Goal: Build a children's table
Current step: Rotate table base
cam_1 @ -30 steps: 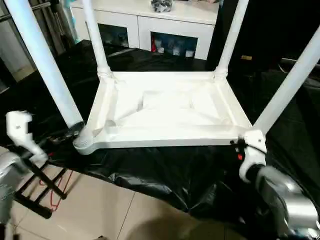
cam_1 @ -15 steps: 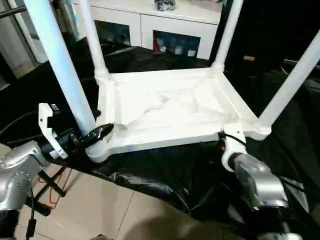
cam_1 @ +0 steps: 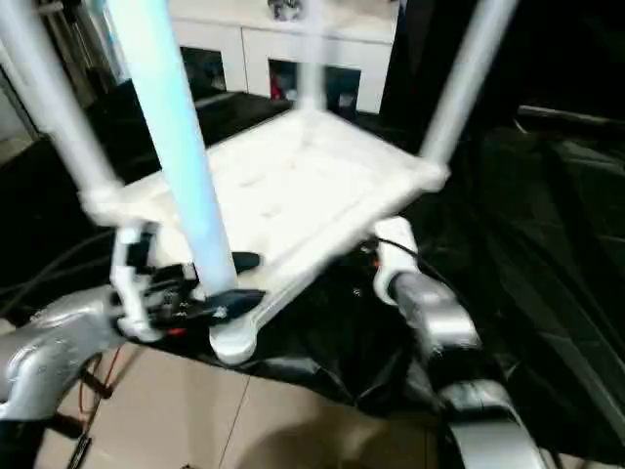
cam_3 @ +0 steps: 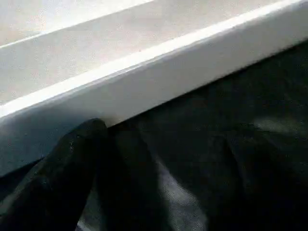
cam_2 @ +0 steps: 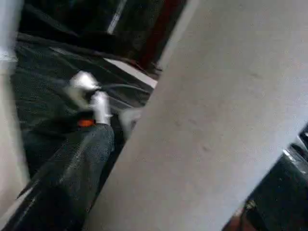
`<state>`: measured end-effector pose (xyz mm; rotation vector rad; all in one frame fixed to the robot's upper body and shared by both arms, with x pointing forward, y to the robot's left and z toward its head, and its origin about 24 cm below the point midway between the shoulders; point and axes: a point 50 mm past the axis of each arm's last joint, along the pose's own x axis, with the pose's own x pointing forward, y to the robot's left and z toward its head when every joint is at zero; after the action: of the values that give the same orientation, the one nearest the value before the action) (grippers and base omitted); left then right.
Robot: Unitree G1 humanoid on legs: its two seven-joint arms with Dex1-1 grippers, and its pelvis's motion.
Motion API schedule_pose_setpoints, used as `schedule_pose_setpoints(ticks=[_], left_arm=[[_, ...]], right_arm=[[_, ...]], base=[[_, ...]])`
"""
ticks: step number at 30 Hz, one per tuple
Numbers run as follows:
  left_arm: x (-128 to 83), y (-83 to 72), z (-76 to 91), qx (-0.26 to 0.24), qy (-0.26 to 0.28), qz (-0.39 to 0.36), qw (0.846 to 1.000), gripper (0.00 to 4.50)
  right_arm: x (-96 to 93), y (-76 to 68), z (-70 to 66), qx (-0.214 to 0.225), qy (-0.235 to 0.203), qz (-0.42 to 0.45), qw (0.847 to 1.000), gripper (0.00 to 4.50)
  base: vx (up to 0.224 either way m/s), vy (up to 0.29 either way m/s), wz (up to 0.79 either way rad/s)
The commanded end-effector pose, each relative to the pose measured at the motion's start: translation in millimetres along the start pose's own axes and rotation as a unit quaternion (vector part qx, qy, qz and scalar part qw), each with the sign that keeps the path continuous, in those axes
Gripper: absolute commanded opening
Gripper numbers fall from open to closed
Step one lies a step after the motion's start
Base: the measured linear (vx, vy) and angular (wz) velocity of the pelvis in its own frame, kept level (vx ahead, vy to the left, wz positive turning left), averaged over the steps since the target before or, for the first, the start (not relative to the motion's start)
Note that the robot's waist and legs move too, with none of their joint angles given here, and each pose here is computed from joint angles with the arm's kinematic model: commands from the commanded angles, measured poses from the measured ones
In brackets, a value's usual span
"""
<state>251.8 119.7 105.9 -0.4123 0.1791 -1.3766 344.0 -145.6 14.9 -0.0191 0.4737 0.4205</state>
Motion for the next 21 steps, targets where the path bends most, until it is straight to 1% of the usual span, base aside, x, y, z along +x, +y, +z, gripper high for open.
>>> schedule_pose_setpoints(ticks=[1,2,3,5,6,7,8,9,12,15,17,19,21], left_arm=[[19.6,-2.7,-2.1,-0.003,0.014,-0.041,0.999,4.50],[32.6,-1.0,-2.0,-0.001,0.017,-0.054,0.998,4.50],[39.7,-0.2,-1.8,0.001,0.018,-0.059,0.998,4.50],[56.2,5.3,-2.1,0.013,0.018,-0.047,0.999,4.50],[72.3,13.2,-3.9,0.041,0.022,-0.022,0.999,4.50],[72.3,13.2,-3.9,0.041,0.022,-0.022,0.999,4.50],[84.6,27.1,-6.2,0.075,0.029,0.040,0.996,4.50],[87.3,31.2,-6.6,0.088,0.031,0.059,0.994,4.50],[87.1,46.1,-6.9,0.113,0.042,0.124,0.985,4.50],[76.7,56.1,-4.1,0.139,0.049,0.161,0.976,4.50],[69.2,56.4,-3.1,0.139,0.044,0.166,0.975,4.50],[61.5,55.4,-3.5,0.154,0.044,0.168,0.973,4.50],[52.3,51.9,-8.1,0.174,0.061,0.165,0.969,4.50]], right_arm=[[8.6,13.7,11.5,-0.017,-0.015,0.029,0.999,4.47],[11.6,15.8,13.2,-0.021,-0.014,0.032,0.999,4.47],[12.6,16.6,14.1,-0.022,-0.013,0.034,0.999,4.47],[13.9,16.4,16.4,-0.026,-0.016,0.031,0.999,4.47],[14.0,13.9,17.8,-0.028,-0.018,0.022,0.999,4.47],[14.0,13.9,17.8,-0.028,-0.018,0.022,0.999,4.47],[12.8,7.1,19.5,-0.025,-0.022,0.003,0.999,4.47],[12.7,4.8,20.0,-0.024,-0.024,-0.003,0.999,4.47],[9.0,-7.7,21.2,-0.023,-0.028,-0.031,0.999,4.47],[1.8,-24.1,22.9,-0.020,-0.036,-0.053,0.998,4.47],[-2.6,-31.1,22.2,-0.022,-0.038,-0.060,0.997,4.47],[-7.9,-38.4,22.0,-0.024,-0.041,-0.064,0.997,4.47],[-13.9,-44.1,21.3,-0.032,-0.043,-0.062,0.997,4.47]], base=[[0.000,0.000,0.00],[0.000,0.000,0.00],[0.000,0.000,0.00],[0.000,0.000,0.00],[0.000,0.000,0.00],[0.000,0.000,0.00],[0.000,0.000,0.00],[0.000,0.000,0.00],[0.000,0.000,0.00],[0.000,0.000,0.00],[0.000,0.000,0.00],[0.000,0.000,0.00],[0.000,0.000,0.00]])
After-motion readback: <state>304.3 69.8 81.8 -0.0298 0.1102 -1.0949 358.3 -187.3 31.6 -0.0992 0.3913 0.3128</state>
